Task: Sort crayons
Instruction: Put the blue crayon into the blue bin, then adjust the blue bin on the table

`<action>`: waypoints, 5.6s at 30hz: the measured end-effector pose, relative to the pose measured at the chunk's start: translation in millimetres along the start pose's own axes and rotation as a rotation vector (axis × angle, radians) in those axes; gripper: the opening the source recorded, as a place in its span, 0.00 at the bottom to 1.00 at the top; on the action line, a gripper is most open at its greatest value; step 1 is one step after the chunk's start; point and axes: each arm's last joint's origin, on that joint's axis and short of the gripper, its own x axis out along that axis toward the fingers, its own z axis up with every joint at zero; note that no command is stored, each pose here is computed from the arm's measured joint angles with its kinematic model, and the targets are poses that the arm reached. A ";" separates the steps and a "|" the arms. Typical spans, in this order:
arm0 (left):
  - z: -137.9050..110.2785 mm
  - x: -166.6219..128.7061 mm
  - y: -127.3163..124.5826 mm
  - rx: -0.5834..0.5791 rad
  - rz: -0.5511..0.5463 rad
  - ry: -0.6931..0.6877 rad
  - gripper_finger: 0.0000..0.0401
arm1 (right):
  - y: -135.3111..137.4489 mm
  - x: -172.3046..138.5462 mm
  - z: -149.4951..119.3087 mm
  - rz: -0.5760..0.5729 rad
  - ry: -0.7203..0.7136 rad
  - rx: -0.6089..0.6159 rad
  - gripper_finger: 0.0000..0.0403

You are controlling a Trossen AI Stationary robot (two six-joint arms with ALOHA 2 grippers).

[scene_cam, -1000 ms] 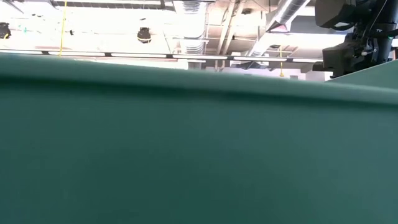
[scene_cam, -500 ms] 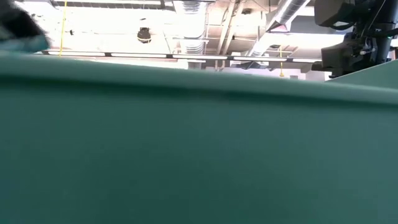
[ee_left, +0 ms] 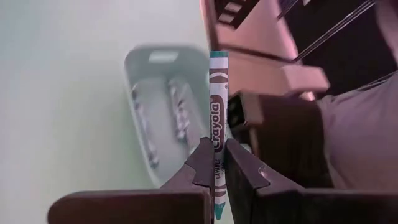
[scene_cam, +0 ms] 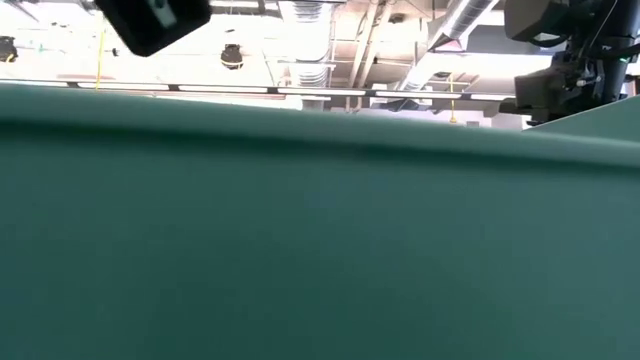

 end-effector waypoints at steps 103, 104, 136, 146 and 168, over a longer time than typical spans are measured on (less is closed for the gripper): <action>-17.3 14.0 9.7 0.082 0.416 0.341 0.20 | -0.9 -0.3 8.5 -0.004 -0.084 0.076 0.29; -16.6 14.3 9.9 0.081 0.412 0.336 0.20 | -0.9 -0.3 8.5 -0.004 -0.085 0.076 0.29; -29.5 55.9 39.5 0.119 0.389 0.425 0.14 | 0.3 -0.1 10.4 -0.006 -0.106 0.084 0.29; -15.1 63.0 44.0 0.155 0.311 0.342 0.04 | 0.3 -0.1 10.7 -0.006 -0.109 0.085 0.29; 10.7 69.7 53.1 0.147 0.235 0.174 0.00 | 0.2 -0.1 10.7 -0.008 -0.109 0.084 0.29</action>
